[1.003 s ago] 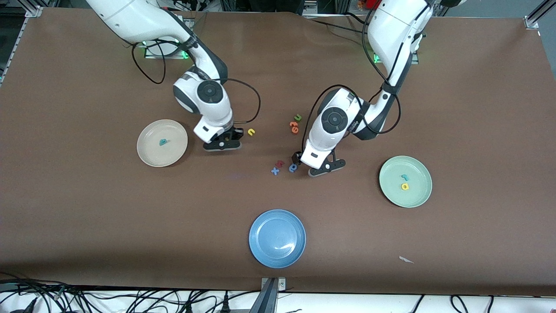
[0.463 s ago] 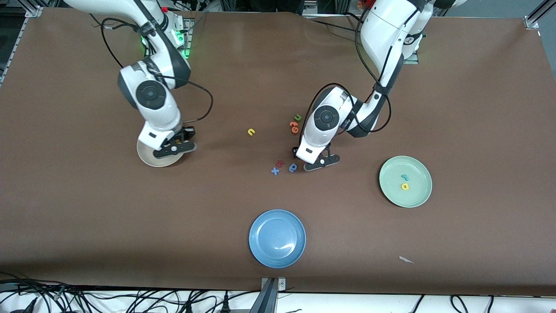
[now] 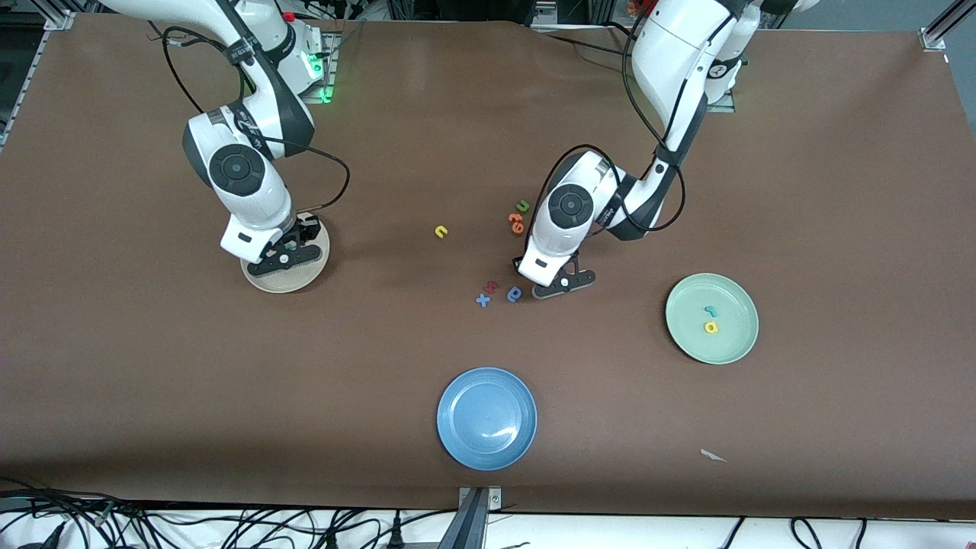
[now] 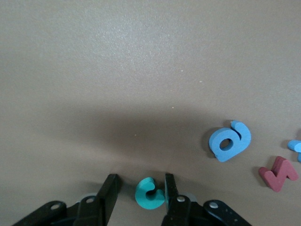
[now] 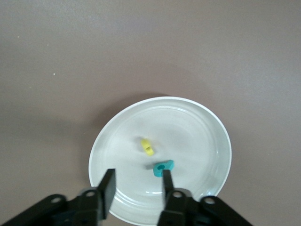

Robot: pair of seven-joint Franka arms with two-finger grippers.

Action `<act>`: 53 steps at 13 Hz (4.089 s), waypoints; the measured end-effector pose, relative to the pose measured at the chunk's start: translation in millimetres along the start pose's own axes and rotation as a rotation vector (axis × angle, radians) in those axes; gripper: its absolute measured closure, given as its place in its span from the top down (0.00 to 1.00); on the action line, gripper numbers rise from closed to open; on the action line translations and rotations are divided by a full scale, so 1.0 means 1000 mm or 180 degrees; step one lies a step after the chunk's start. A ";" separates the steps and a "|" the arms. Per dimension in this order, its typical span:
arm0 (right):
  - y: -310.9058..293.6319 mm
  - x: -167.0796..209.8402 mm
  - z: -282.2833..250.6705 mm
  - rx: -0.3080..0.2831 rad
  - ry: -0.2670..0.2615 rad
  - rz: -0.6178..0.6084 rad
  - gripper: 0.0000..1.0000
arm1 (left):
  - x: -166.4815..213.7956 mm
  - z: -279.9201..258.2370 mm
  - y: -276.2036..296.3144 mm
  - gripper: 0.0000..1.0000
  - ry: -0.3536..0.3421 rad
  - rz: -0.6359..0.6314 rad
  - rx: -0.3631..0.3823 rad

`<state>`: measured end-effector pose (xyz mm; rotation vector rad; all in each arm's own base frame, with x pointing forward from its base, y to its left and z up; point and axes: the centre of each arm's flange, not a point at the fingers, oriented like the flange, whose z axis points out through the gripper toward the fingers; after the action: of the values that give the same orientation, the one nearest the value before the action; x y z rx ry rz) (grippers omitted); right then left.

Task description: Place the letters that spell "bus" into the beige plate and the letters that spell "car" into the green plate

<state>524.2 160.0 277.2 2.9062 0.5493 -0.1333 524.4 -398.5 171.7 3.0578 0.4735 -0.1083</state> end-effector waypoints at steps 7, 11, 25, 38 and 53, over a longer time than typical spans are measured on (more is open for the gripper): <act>-0.028 0.003 -0.003 0.0436 -0.0025 0.0436 0.83 | -0.007 -0.001 0.004 0.26 0.0024 -0.0053 0.0048; -0.108 0.011 0.000 0.0584 0.0141 0.0797 0.83 | -0.007 -0.001 0.004 0.25 0.0025 -0.0072 0.0050; -0.274 0.035 0.038 0.0611 0.0268 0.1441 0.83 | 0.179 -0.079 -0.184 0.25 -0.0363 0.0989 0.0624; -0.281 0.015 0.064 0.0665 0.0311 0.1411 0.67 | 0.234 -0.191 -0.296 1.00 -0.0355 0.0906 0.0932; -0.078 -0.012 0.018 -0.0225 0.0203 0.0370 0.31 | 0.169 -0.405 -0.325 1.00 0.0608 0.0633 0.0337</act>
<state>483.5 224.2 247.9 2.8726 0.3853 -0.0052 611.3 -15.4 550.9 3.2136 0.1736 0.1726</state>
